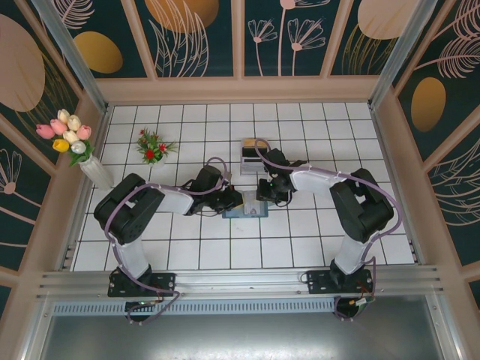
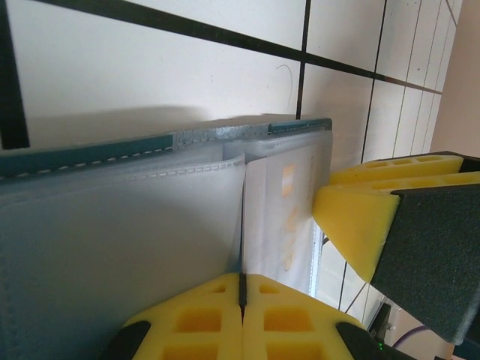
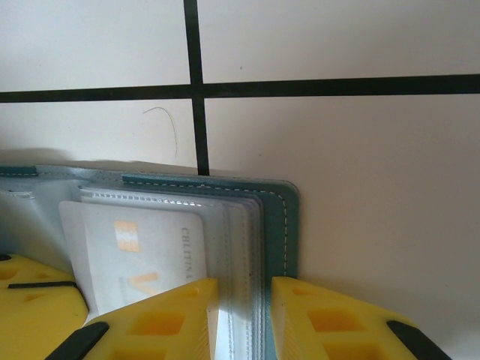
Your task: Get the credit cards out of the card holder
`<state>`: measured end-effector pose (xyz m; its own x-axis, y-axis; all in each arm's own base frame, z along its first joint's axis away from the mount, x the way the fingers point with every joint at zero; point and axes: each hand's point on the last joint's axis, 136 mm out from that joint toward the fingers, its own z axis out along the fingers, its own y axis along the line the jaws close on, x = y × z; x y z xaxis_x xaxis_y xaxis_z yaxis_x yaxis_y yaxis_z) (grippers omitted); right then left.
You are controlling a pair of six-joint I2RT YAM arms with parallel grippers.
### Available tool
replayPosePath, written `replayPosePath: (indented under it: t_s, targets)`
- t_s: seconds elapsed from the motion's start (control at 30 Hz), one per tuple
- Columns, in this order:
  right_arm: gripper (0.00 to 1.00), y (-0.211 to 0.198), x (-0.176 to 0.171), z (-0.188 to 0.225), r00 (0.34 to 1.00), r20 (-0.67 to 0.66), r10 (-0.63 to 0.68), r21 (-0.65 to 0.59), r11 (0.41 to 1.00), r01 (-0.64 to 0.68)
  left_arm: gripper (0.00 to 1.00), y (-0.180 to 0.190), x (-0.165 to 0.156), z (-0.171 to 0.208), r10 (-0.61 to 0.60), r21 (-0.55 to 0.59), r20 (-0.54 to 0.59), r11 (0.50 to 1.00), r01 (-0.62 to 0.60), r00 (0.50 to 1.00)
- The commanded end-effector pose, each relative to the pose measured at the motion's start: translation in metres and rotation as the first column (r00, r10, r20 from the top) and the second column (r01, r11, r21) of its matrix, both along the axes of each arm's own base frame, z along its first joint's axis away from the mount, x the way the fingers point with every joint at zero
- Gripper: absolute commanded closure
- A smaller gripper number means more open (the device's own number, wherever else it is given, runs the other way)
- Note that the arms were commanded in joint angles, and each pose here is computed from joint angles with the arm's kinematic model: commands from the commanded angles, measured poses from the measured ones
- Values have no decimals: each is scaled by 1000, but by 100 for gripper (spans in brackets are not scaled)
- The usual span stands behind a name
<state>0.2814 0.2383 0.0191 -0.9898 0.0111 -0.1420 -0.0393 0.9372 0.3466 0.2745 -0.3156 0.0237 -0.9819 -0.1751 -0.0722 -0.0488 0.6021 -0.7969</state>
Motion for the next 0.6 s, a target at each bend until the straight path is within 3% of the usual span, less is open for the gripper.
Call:
replayPosePath:
  t_s: [0.0,0.4,0.57]
  targets:
    - [73,-17,-15,-29,997,-69,-18,-99,995,11,95,16,-2,-3,5,48,18,999,-6,1000]
    - [72,-12,-15,-26,998,-64,-2,-81,997,-4,93,16,0,9,6,-6,42,1000,-5,999]
    - [67,-10,-12,-23,999,-47,19,-109,994,-24,91,15,1,6,7,-3,32,1000,-7,999]
